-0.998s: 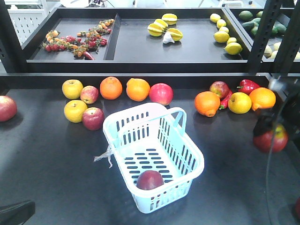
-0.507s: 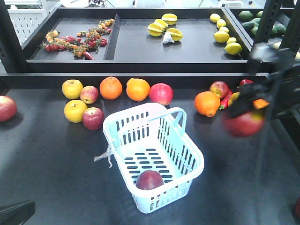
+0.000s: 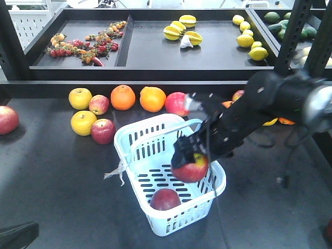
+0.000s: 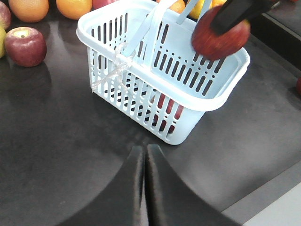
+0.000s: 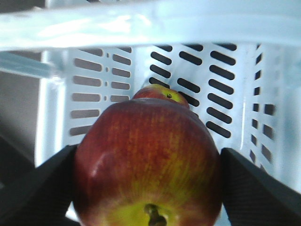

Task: Pick three apples into basket with both arms
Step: 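Lower the apple into the basket and open the right gripper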

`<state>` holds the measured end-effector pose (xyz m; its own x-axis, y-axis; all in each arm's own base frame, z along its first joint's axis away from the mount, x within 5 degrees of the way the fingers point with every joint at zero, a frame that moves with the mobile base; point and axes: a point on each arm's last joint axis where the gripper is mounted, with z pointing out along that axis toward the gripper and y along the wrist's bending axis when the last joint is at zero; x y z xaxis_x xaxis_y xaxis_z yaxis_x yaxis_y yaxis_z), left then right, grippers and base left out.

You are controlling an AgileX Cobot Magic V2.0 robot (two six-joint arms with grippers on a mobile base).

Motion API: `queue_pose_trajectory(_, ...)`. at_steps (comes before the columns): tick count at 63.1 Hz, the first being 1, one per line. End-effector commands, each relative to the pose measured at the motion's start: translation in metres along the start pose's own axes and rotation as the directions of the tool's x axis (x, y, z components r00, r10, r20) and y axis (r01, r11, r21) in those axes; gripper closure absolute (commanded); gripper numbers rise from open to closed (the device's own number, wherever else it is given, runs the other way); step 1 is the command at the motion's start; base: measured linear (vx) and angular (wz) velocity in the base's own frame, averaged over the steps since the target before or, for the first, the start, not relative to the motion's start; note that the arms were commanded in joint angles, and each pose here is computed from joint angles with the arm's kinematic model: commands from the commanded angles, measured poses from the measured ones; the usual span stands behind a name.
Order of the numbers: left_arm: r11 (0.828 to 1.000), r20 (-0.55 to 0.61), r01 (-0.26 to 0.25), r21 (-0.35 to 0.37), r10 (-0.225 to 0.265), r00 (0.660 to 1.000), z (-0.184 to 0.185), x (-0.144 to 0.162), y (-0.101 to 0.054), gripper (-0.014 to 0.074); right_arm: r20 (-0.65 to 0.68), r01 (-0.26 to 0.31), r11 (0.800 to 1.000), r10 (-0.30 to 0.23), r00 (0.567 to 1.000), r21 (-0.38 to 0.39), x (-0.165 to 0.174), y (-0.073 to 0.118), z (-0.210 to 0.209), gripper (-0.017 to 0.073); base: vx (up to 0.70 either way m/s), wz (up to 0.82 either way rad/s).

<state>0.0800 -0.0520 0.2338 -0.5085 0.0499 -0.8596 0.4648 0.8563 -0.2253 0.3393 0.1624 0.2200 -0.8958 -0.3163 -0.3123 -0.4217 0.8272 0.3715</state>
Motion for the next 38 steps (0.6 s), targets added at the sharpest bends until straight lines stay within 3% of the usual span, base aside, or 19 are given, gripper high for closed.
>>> queue_pose_trajectory(1, 1.000, 0.076, 0.018, -0.007, -0.017, 0.997, -0.0020, -0.0119, -0.0004, 0.0600, 0.072, 0.007, 1.000, -0.006, 0.997, -0.016, -0.0094, 0.0058, -0.0105, 0.0461, 0.00, 0.00)
queue_pose_trajectory(6, 1.000, 0.076, 0.018, -0.007, -0.017, 0.997, -0.0020, -0.0119, -0.0004, 0.0600, 0.061, 0.022, 1.000, -0.021, 0.998, -0.014, -0.0092, 0.0038, -0.0059, 0.0377, 0.00, 0.00)
queue_pose_trajectory(24, 1.000, 0.076, 0.018, -0.007, -0.017, 0.997, -0.0020, -0.0119, -0.0004, 0.0600, 0.069, 0.050, 0.999, -0.050, 0.996, -0.009, -0.0101, 0.0034, -0.0057, -0.0087, 0.00, 0.00)
queue_pose_trajectory(31, 1.000, 0.076, 0.018, -0.007, -0.017, 0.997, -0.0020, -0.0119, -0.0004, 0.0600, 0.068, 0.054, 0.999, -0.053, 0.996, -0.009, -0.0100, 0.0035, -0.0057, -0.0160, 0.00, 0.00)
queue_pose_trajectory(38, 1.000, 0.076, 0.018, -0.007, -0.017, 0.997, -0.0020, -0.0119, -0.0004, 0.0600, 0.061, 0.054, 0.998, -0.054, 0.997, -0.011, -0.0094, 0.0036, -0.0056, -0.0162, 0.00, 0.00)
